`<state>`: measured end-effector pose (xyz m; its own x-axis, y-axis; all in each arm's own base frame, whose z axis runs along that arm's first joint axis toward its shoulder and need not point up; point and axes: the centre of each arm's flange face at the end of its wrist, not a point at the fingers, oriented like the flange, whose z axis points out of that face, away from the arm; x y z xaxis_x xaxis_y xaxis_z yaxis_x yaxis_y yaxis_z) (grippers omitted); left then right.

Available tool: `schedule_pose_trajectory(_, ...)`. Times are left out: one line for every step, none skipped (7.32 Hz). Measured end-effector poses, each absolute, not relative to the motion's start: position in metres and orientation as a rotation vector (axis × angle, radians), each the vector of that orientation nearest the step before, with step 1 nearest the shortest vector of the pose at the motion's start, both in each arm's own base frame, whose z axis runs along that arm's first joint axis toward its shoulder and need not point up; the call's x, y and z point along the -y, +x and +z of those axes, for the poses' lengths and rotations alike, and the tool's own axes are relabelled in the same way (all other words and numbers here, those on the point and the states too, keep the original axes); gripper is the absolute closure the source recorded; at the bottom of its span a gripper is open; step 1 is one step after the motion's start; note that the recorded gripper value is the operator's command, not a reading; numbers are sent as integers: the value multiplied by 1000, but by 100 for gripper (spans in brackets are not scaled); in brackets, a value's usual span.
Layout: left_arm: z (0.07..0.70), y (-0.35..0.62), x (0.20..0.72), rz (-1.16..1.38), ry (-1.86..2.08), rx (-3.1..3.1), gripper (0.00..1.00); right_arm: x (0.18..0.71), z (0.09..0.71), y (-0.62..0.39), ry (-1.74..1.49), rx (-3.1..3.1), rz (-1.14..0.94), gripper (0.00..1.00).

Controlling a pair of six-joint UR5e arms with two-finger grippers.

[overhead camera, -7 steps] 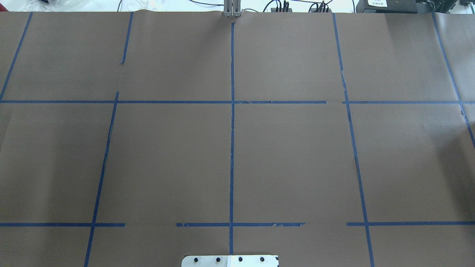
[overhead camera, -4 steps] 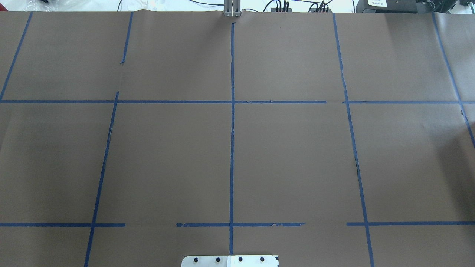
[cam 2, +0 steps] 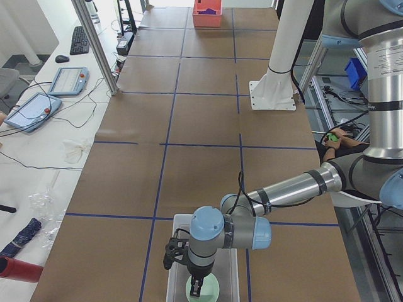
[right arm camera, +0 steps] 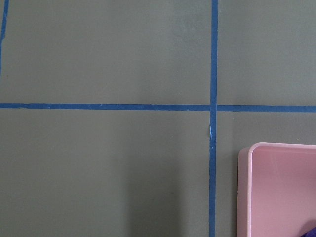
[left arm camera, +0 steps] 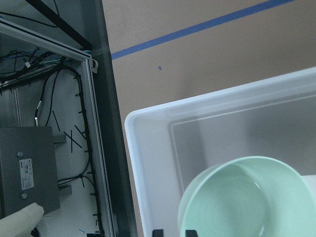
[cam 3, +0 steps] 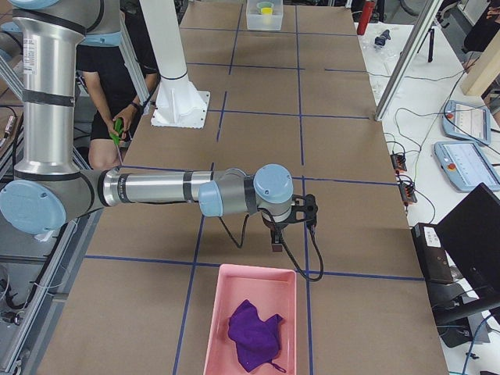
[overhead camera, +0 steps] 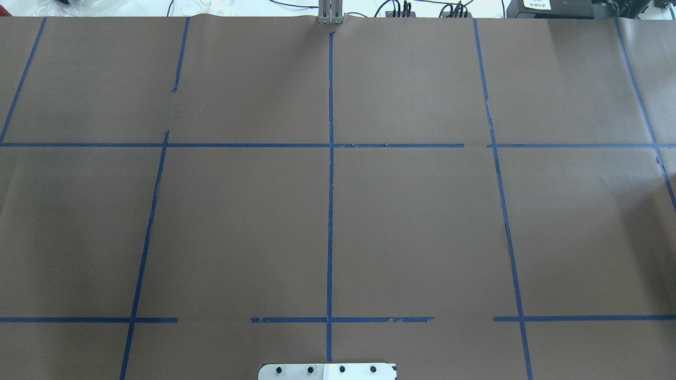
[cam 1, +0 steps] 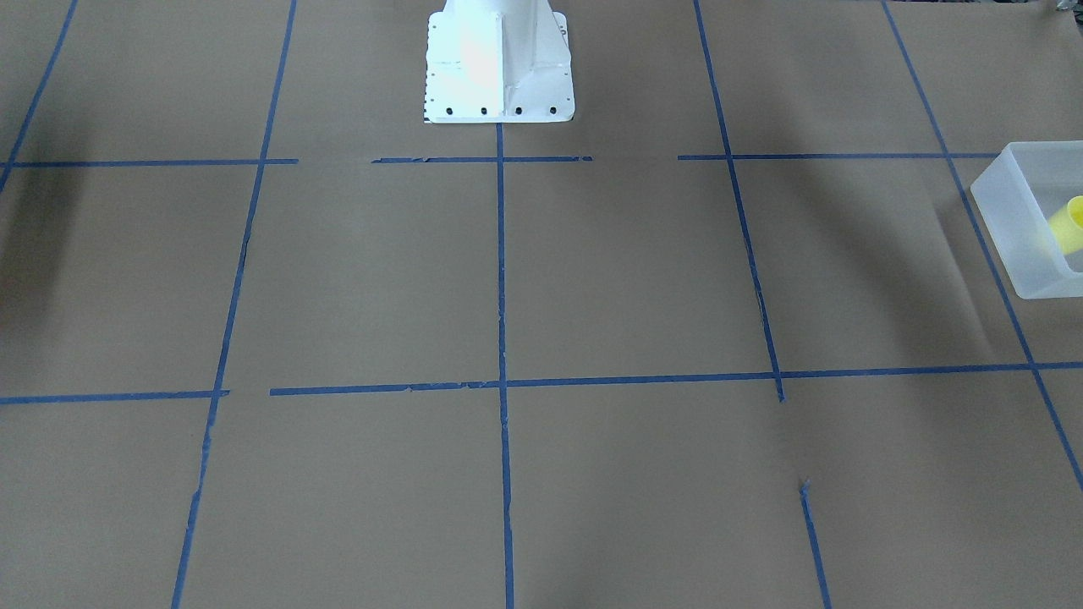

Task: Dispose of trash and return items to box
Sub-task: 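Lower the pale green bowl into the clear bin and open the left gripper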

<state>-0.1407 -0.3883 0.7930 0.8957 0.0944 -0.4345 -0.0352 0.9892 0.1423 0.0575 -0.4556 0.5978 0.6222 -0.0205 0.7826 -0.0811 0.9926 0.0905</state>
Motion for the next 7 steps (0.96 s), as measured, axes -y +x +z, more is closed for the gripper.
schedule_pose_trajectory(780, -138, 395, 55, 155, -495, 0, 456, 598, 58, 122, 899, 35, 0)
schedule_pose_trajectory(757, -137, 404, 50, 187, -519, 0, 456, 598, 58, 122, 899, 35, 0)
schedule_pose_trajectory(725, -137, 415, 19, 206, -533, 0, 456, 598, 57, 122, 900, 35, 0)
schedule_pose_trajectory(690, -136, 424, -35, 204, -558, 0, 456, 597, 57, 122, 901, 34, 0)
schedule_pose_trajectory(663, -131, 428, -75, 193, -609, 0, 456, 597, 57, 122, 902, 34, 0)
schedule_pose_trajectory(646, -122, 431, -82, 181, -679, 0, 456, 597, 57, 121, 903, 34, 0)
schedule_pose_trajectory(635, -110, 438, -63, 177, -727, 0, 456, 597, 57, 121, 904, 34, 0)
